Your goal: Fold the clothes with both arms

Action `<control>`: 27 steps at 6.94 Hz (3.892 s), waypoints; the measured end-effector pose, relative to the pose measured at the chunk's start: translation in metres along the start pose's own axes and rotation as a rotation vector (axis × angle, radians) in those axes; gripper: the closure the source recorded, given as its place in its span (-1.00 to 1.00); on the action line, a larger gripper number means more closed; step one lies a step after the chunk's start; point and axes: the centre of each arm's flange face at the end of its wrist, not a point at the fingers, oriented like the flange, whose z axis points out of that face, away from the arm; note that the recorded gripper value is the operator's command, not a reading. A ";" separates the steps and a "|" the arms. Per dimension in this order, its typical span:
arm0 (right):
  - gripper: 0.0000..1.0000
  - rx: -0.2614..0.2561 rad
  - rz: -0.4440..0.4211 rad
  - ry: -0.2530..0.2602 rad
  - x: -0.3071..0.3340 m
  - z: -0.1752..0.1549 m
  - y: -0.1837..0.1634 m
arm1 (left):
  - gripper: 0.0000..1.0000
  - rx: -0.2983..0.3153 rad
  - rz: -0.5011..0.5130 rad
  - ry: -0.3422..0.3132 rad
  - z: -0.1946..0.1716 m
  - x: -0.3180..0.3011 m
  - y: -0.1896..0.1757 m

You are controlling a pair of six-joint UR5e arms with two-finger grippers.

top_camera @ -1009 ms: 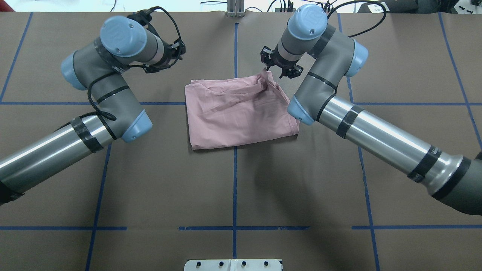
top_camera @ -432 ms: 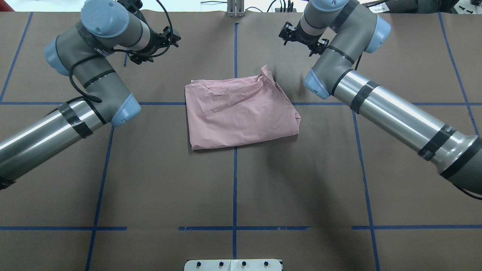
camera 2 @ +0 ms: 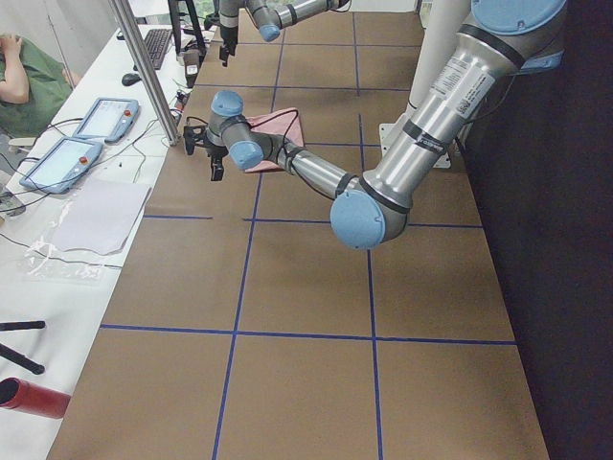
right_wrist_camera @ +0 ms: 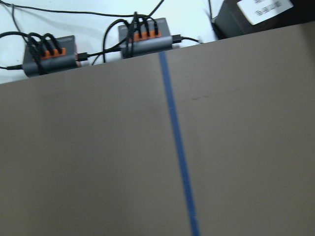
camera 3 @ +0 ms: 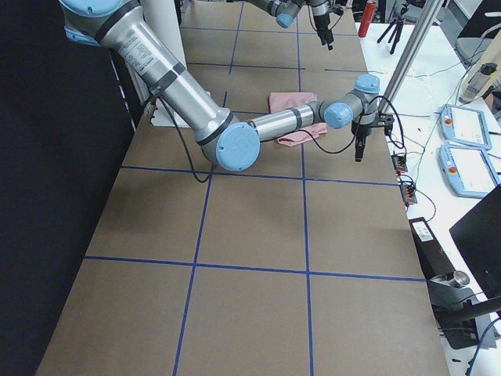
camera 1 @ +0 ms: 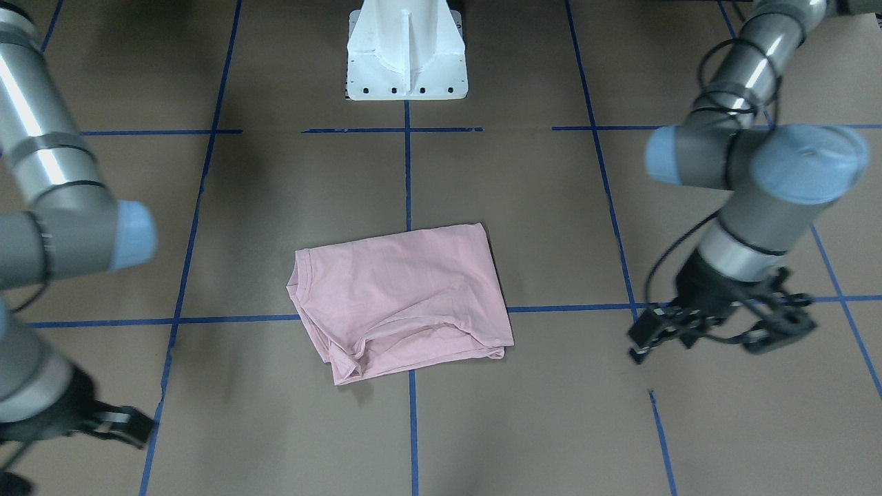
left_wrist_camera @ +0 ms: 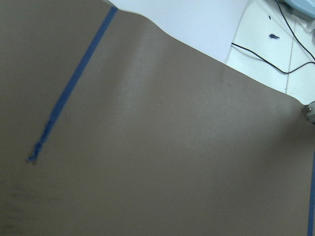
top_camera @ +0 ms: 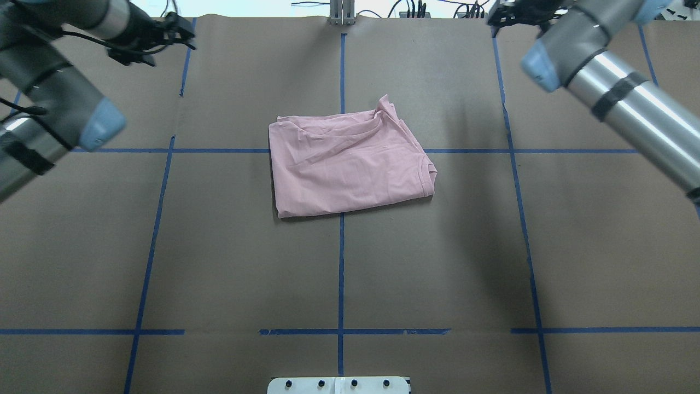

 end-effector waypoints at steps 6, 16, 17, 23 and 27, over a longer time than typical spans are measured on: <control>-1.00 -0.215 -0.314 0.008 0.386 -0.113 0.072 | -1.00 -0.139 0.476 -0.180 -0.134 -0.324 -0.014; -1.00 -0.175 -0.170 -0.055 0.419 -0.044 0.197 | -1.00 -0.262 0.444 -0.236 -0.135 -0.419 0.031; -1.00 -0.177 -0.166 -0.046 0.423 -0.040 0.200 | -1.00 -0.266 0.441 -0.239 -0.134 -0.420 0.031; -1.00 -0.182 -0.146 -0.066 0.422 -0.042 0.201 | -1.00 -0.359 0.351 -0.260 -0.130 -0.434 0.042; -1.00 -0.179 -0.147 -0.067 0.421 -0.043 0.201 | -1.00 -0.361 0.351 -0.258 -0.130 -0.434 0.042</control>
